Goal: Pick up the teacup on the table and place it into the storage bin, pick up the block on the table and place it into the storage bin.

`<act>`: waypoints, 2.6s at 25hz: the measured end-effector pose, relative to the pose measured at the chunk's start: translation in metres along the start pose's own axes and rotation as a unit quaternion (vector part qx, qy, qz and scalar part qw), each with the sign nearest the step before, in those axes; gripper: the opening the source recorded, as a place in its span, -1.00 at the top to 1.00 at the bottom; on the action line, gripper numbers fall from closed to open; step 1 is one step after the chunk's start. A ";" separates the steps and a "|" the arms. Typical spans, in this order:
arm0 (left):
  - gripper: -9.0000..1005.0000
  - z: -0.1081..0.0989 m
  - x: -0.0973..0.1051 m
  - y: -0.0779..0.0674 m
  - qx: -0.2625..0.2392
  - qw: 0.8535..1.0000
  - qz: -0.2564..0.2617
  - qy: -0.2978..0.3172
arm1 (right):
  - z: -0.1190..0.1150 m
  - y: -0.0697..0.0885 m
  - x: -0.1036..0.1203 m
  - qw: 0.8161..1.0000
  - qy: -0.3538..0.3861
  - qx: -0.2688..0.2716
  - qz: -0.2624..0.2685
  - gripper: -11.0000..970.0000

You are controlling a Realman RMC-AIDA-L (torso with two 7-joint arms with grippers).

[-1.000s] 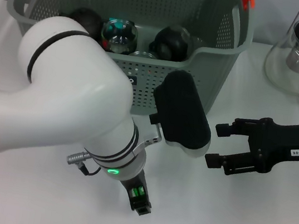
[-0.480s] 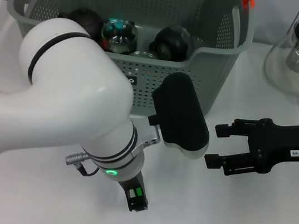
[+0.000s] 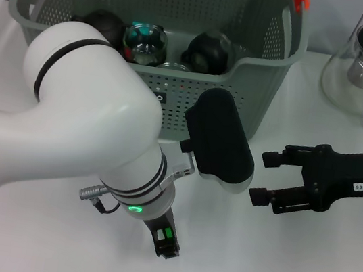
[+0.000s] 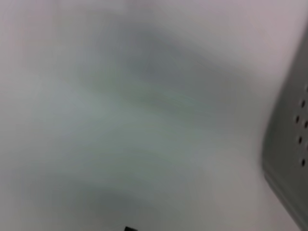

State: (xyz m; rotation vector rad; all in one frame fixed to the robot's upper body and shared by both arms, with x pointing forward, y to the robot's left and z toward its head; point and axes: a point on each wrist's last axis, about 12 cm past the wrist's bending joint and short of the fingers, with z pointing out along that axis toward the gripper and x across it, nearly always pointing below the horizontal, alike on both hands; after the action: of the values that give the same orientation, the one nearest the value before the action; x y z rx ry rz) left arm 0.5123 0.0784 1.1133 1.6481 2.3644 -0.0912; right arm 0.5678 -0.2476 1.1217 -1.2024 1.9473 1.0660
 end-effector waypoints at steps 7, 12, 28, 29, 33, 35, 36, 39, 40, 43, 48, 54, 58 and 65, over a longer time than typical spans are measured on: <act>-0.23 0.000 0.000 0.000 0.000 1.000 -0.001 0.001 | 0.000 0.000 0.002 1.000 0.000 0.000 0.000 -0.95; -0.31 0.002 0.002 0.001 0.001 1.000 -0.004 0.005 | 0.000 0.001 0.003 1.000 0.000 0.000 0.002 -0.95; -0.26 0.006 0.000 0.001 -0.013 1.000 -0.008 0.017 | 0.001 0.001 0.003 1.000 -0.002 0.000 0.002 -0.95; -0.24 0.006 0.000 0.001 -0.014 1.000 -0.006 0.018 | 0.001 0.001 0.002 1.000 -0.002 0.000 0.001 -0.95; -0.14 0.004 -0.002 0.000 -0.016 1.000 -0.001 0.017 | 0.001 0.001 0.002 1.000 -0.002 -0.001 0.001 -0.95; -0.03 0.000 -0.004 -0.001 -0.018 1.000 0.001 0.012 | 0.000 0.001 0.002 1.000 -0.001 0.000 0.000 -0.95; 0.02 -0.004 -0.005 -0.001 -0.020 1.000 0.002 0.009 | 0.000 0.000 0.002 1.000 -0.001 0.000 0.000 -0.95; 0.17 -0.021 -0.008 0.000 -0.031 1.000 0.005 -0.002 | -0.001 0.000 0.002 1.000 -0.001 0.001 0.000 -0.95; 0.16 -0.030 -0.008 0.002 -0.037 0.999 0.003 -0.009 | -0.001 0.000 0.002 1.000 -0.001 0.001 0.000 -0.95; 0.15 -0.067 -0.004 0.011 -0.053 0.998 -0.012 -0.043 | -0.001 0.000 0.002 1.000 0.000 0.001 0.000 -0.95; 0.12 -0.141 0.016 0.034 -0.085 0.982 -0.057 -0.158 | -0.001 0.000 0.002 1.000 0.000 0.001 -0.001 -0.95; 0.08 -0.183 0.043 0.098 -0.108 0.934 -0.134 -0.312 | -0.001 0.000 0.001 1.000 0.000 0.001 -0.006 -0.95; 0.06 -0.171 0.054 0.139 -0.095 0.907 -0.179 -0.368 | 0.000 0.000 -0.001 1.000 0.000 -0.001 -0.009 -0.95; 0.02 -0.127 0.057 0.169 -0.057 0.897 -0.228 -0.375 | 0.001 -0.001 -0.005 1.000 -0.001 -0.002 -0.014 -0.95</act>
State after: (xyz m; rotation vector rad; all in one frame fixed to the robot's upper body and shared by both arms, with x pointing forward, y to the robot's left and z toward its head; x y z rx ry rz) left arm 0.6292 0.2155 1.2375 0.7516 2.0118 -0.5546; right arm 0.5705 -0.2446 1.1249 -1.2263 1.9235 1.0562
